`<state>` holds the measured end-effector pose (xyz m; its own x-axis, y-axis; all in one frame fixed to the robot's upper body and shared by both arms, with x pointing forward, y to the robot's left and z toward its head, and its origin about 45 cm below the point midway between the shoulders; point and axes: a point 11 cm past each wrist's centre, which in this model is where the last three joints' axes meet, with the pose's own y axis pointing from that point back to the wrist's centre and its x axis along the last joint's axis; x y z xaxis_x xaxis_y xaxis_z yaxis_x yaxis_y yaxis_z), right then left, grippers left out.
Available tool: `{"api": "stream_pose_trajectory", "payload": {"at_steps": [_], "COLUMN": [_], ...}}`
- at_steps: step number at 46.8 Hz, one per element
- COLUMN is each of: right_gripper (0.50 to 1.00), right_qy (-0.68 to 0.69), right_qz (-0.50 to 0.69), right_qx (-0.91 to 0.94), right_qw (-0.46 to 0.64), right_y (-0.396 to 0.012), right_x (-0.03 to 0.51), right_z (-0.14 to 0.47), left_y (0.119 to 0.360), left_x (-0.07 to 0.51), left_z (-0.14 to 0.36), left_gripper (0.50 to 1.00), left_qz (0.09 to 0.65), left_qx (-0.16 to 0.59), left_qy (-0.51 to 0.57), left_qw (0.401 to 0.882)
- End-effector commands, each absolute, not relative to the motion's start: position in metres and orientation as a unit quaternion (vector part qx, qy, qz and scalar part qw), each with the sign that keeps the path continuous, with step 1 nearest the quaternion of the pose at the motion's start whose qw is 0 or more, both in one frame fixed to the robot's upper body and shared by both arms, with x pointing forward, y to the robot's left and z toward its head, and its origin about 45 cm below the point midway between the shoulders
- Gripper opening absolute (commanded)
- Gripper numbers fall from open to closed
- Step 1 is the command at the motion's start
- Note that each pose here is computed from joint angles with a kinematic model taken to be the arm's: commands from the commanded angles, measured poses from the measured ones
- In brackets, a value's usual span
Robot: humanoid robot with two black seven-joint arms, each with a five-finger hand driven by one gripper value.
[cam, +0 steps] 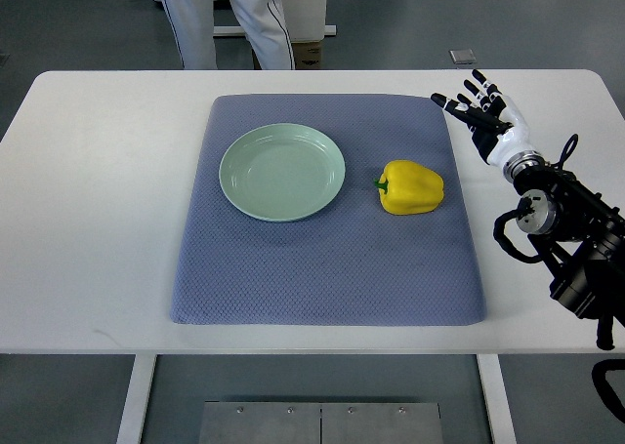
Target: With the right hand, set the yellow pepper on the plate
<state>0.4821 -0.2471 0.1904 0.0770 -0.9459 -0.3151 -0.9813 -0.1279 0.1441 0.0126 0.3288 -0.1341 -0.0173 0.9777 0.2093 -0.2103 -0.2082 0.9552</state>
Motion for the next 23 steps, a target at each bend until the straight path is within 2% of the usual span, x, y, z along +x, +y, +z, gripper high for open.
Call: {"api": "stream_pose_trajectory", "payload": {"at_steps": [1, 23], "right_gripper": [1.0, 1.0], "right_qy": [0.659, 0.659], "right_qz": [0.167, 0.168], "right_qx": [-0.732, -0.731], "right_qw": [0.052, 0.052], "right_y": [-0.2479, -0.2487], "right_x": [0.4822, 0.4821], "right_z": [0.1905, 0.1899], "left_y": [0.3289, 0.3289], "left_x": [0.0126, 0.0126], "left_z": [-0.1341, -0.1341], "left_gripper": [1.0, 1.0], "left_qz": [0.599, 0.599], "left_qx": [0.495, 0.495], "left_qy": [0.387, 0.388], "left_qw": [0.496, 0.495]}}
